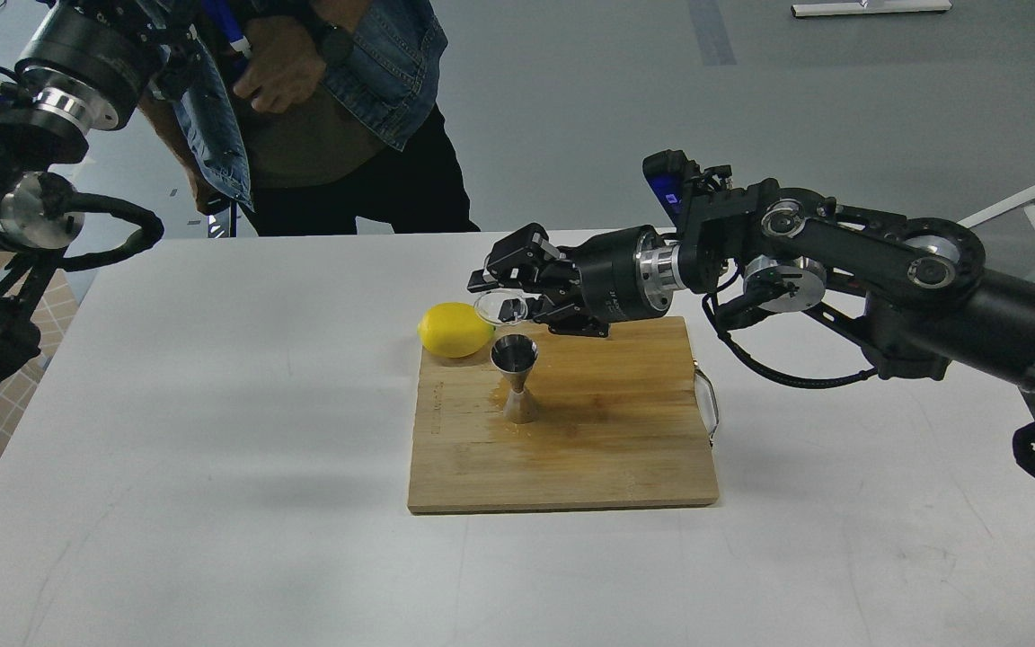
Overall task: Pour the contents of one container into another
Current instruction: 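Hold the tipped glass over the jigger with the right gripper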
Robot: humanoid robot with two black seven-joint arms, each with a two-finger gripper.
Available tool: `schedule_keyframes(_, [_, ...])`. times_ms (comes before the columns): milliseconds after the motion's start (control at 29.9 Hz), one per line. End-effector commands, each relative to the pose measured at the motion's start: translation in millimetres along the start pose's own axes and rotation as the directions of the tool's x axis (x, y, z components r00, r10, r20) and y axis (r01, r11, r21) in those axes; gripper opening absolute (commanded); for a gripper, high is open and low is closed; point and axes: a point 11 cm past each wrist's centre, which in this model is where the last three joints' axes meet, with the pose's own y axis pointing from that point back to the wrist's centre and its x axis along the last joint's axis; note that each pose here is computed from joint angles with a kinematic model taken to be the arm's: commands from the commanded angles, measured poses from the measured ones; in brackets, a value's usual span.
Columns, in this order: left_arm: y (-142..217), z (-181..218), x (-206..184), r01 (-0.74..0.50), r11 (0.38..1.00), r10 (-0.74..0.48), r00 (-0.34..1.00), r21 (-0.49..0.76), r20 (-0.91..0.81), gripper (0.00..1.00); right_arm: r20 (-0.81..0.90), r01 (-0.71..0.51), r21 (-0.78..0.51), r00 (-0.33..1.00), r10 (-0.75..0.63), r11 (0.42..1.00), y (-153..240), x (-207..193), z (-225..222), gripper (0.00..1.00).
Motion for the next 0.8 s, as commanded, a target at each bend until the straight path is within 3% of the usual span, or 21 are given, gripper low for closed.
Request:
schedule_keyframes(0, [-0.2,1.0,0.3,0.000,1.000,0.000,1.000,-0.002,0.001,0.98,-0.001,0.006,0.000,1.000,-0.006,1.000,-0.5,-1.0,-0.2,0.43])
schedule_keyframes(769, [-2.0,1.4,-0.7,-0.001,1.000,0.001,1.000,-0.002,-0.001,0.98,0.030,0.021,0.011,0.999,-0.022,1.000,1.4,0.8,1.8,0.43])
